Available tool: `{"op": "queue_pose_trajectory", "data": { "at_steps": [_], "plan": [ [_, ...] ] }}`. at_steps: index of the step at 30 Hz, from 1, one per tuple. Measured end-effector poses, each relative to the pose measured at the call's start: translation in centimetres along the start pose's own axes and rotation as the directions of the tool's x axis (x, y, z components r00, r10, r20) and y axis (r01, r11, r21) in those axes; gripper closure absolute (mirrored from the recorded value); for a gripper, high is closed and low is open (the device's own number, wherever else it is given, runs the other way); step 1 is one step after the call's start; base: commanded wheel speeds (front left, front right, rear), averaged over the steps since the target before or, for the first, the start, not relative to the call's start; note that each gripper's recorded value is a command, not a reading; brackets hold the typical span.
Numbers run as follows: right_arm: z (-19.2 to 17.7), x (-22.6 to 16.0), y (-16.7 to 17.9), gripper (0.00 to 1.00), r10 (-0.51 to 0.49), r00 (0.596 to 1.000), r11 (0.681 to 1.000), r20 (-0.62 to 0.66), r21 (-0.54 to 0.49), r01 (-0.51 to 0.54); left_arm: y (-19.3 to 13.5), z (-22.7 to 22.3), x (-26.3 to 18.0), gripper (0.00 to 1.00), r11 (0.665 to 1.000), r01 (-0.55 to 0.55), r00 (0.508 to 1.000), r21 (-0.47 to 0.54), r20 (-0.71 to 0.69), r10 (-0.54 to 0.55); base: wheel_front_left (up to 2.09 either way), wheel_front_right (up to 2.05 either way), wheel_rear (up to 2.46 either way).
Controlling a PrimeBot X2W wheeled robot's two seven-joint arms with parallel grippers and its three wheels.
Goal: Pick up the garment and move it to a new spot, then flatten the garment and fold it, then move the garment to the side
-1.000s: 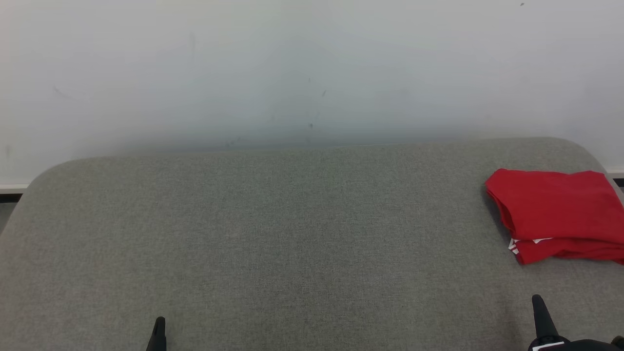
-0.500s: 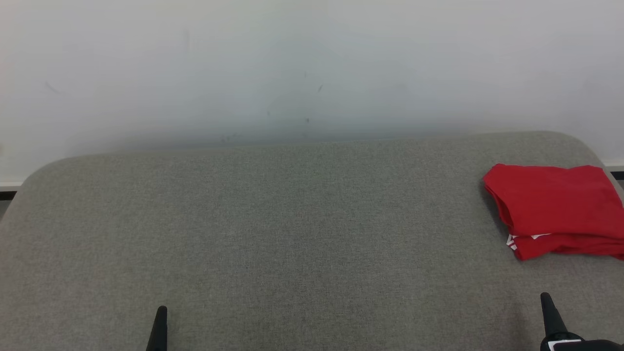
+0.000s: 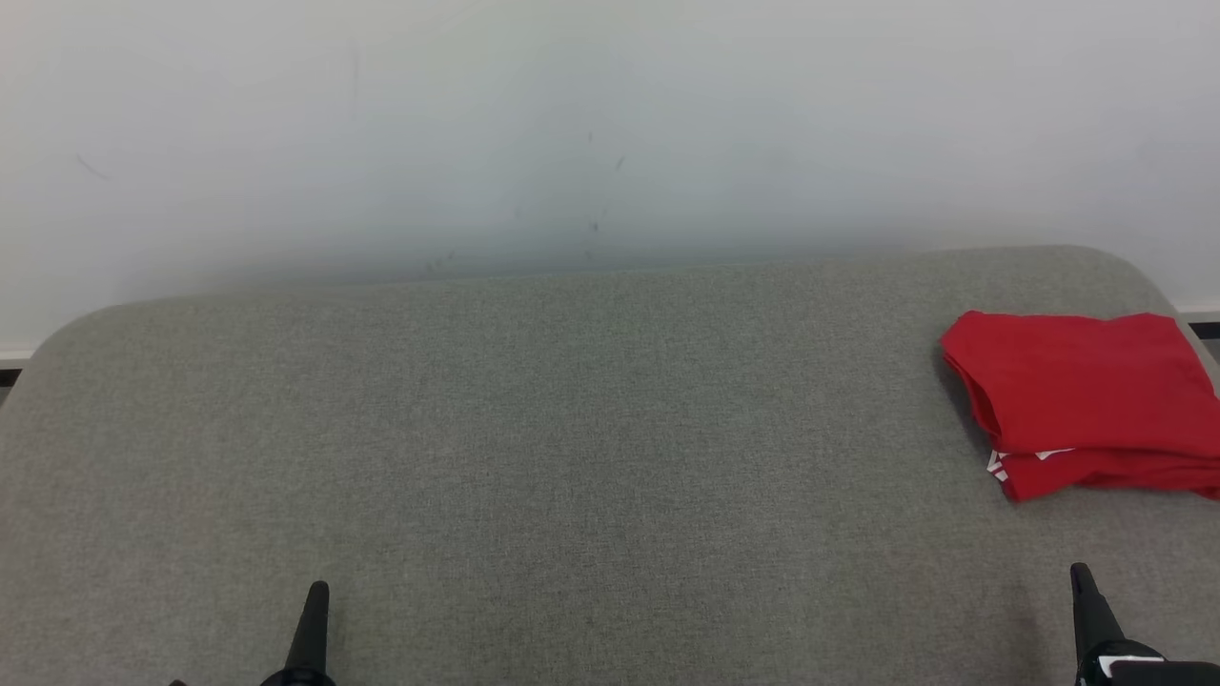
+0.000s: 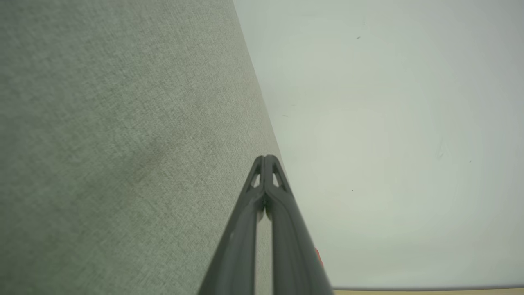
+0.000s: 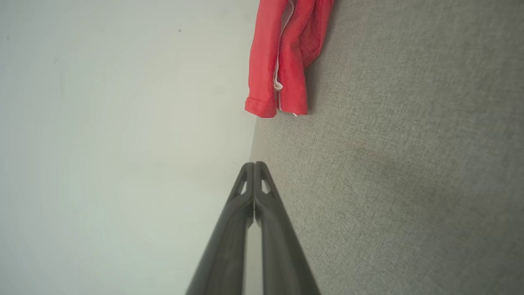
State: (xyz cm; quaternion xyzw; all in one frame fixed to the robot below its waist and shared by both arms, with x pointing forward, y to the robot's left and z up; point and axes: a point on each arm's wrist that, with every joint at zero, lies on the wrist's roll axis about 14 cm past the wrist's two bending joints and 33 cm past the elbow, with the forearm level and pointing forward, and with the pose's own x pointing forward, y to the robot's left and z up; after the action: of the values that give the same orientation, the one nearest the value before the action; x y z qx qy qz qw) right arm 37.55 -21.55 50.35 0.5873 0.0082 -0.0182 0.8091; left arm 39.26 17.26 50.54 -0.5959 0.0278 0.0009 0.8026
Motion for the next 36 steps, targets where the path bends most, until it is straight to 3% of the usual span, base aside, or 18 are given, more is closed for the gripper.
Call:
{"op": "queue_pose_trajectory", "data": {
  "at_steps": [36],
  "plan": [
    [2.5,0.6,-0.6,1.00,0.001,0.997,0.959,0.083,0.282,-0.024,-1.2,-1.3,2.4,1.00,0.966,0.032,0.997,-0.258,-0.057,-0.048,0.00,0.00,0.00]
  ]
}}
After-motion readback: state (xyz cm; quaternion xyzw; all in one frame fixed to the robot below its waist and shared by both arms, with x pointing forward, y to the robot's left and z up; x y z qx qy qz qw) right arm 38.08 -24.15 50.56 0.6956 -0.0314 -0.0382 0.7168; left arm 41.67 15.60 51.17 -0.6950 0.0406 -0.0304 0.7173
